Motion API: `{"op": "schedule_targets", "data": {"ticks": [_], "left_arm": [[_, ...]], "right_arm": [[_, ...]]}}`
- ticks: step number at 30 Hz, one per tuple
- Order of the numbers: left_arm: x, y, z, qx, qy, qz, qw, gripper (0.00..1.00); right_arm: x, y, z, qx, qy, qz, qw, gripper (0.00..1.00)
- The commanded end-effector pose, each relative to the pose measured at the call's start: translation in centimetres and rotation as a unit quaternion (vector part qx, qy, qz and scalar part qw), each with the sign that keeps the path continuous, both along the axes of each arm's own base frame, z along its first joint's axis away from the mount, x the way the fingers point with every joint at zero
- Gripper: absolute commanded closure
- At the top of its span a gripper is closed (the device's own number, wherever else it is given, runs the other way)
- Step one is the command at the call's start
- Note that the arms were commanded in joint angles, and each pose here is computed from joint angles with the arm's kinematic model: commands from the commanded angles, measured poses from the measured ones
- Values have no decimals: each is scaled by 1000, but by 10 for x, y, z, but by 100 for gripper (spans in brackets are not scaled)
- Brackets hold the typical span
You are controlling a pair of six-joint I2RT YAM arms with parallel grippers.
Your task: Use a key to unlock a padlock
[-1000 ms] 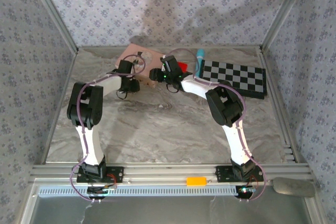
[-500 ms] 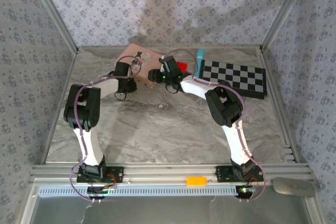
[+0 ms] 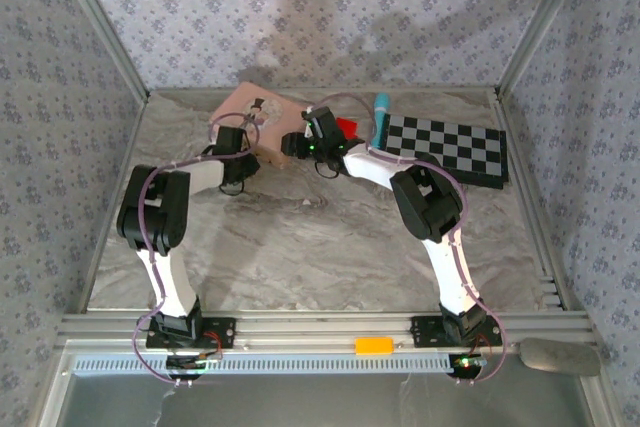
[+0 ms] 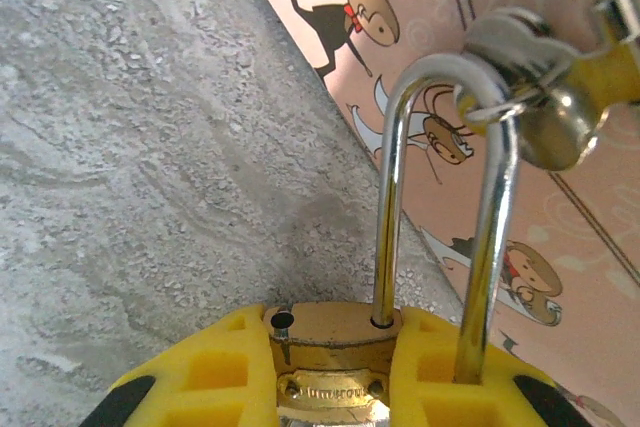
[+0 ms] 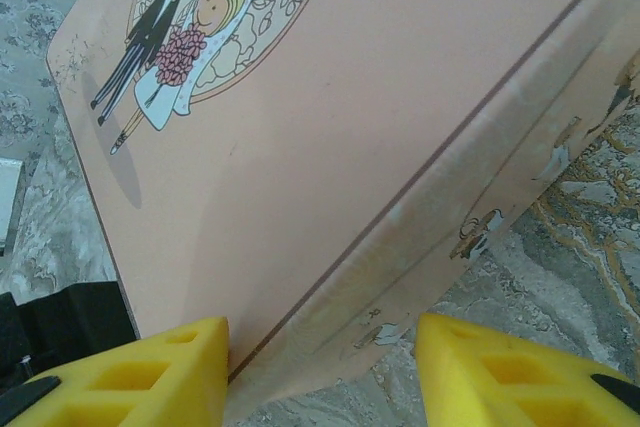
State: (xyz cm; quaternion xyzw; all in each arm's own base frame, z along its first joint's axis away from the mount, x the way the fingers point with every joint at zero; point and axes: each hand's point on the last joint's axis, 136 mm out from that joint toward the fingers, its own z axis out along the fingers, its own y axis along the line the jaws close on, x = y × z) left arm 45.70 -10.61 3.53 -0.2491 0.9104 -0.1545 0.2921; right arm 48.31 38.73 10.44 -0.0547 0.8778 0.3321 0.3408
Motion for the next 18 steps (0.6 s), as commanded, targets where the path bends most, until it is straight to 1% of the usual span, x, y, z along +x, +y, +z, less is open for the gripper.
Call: {"op": "schedule_targets", "data": {"ticks": [1, 5, 10, 14, 18], "left_arm": [[27, 20, 35, -7, -70, 53, 996, 94], [21, 0, 37, -3, -65, 9, 998, 93], [-4, -29, 28, -6, -54, -24, 998, 94], [-31, -40, 20, -28, -46, -20, 998, 94], [-59, -36, 15, -34, -38, -3, 999, 94]], "right_arm": [[-2, -14, -35, -34, 40, -17, 998, 48], [-3, -11, -29, -27, 43, -7, 999, 47], [-8, -16, -14, -15, 41, 2, 999, 45], [-18, -21, -8, -20, 43, 15, 999, 45], [-41, -23, -12, -22, 59, 33, 997, 46]]}}
